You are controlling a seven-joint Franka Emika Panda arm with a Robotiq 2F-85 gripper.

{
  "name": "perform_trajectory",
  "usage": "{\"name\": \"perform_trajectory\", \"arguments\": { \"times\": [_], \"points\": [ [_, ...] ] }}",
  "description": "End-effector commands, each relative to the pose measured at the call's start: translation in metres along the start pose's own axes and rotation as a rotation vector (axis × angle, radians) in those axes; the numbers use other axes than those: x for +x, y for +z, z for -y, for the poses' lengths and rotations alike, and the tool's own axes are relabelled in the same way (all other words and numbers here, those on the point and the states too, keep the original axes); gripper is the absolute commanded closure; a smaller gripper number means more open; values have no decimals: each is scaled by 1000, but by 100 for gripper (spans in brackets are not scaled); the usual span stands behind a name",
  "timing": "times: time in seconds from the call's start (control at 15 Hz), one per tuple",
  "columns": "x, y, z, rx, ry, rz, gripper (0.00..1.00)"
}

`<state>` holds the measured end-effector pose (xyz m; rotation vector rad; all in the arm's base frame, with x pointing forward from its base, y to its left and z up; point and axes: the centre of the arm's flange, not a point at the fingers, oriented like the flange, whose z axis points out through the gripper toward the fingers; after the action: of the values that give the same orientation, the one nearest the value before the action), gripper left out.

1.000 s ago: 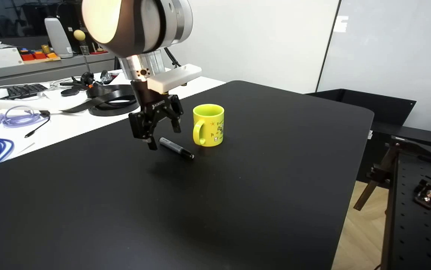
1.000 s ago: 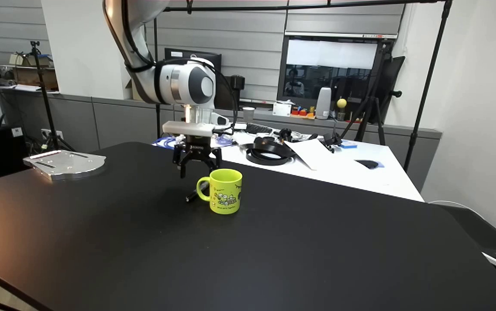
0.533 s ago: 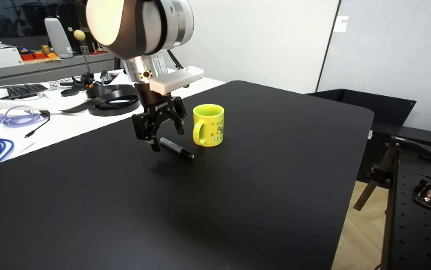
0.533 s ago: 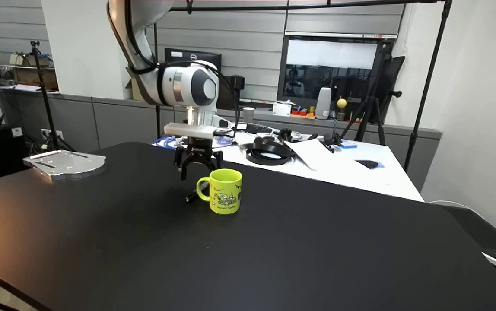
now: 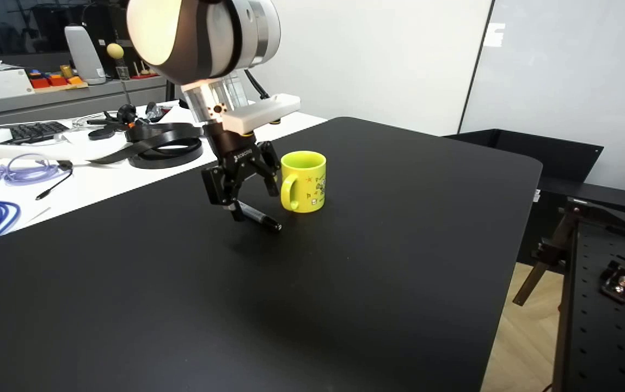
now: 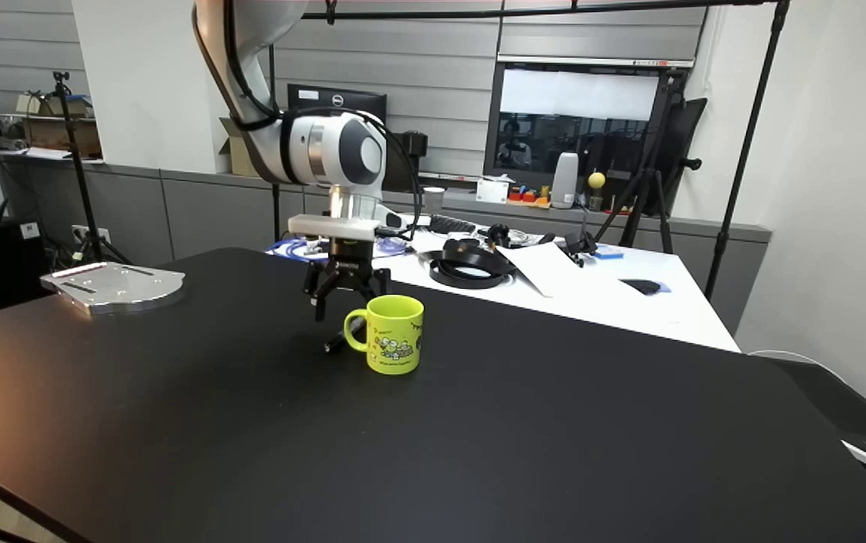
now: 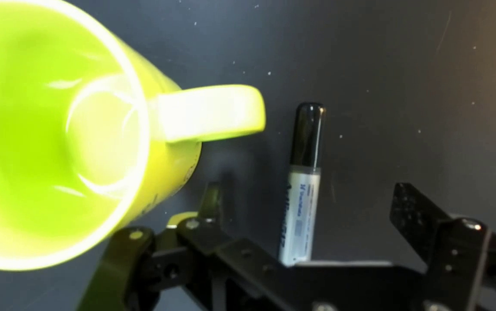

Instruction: Place the black marker inside the yellow mug

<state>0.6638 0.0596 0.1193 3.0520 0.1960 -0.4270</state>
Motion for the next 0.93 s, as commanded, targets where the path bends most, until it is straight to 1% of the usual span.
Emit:
{"name": "perform_trajectory", "arguments": {
  "times": [0.0,0.27,0.33,0.4,0.47,0.6,0.87],
  "points": [
    [14,2,-3,-7,30,-3,0],
    [15,8,-4,-3,15,-12,0],
    [16,9,-4,4,15,-14,25],
    [16,10,-4,5,13,-16,27],
    [15,10,-4,5,12,-19,33],
    [15,9,-4,6,10,-26,49],
    [14,6,-3,9,7,-46,75]
  ]
}}
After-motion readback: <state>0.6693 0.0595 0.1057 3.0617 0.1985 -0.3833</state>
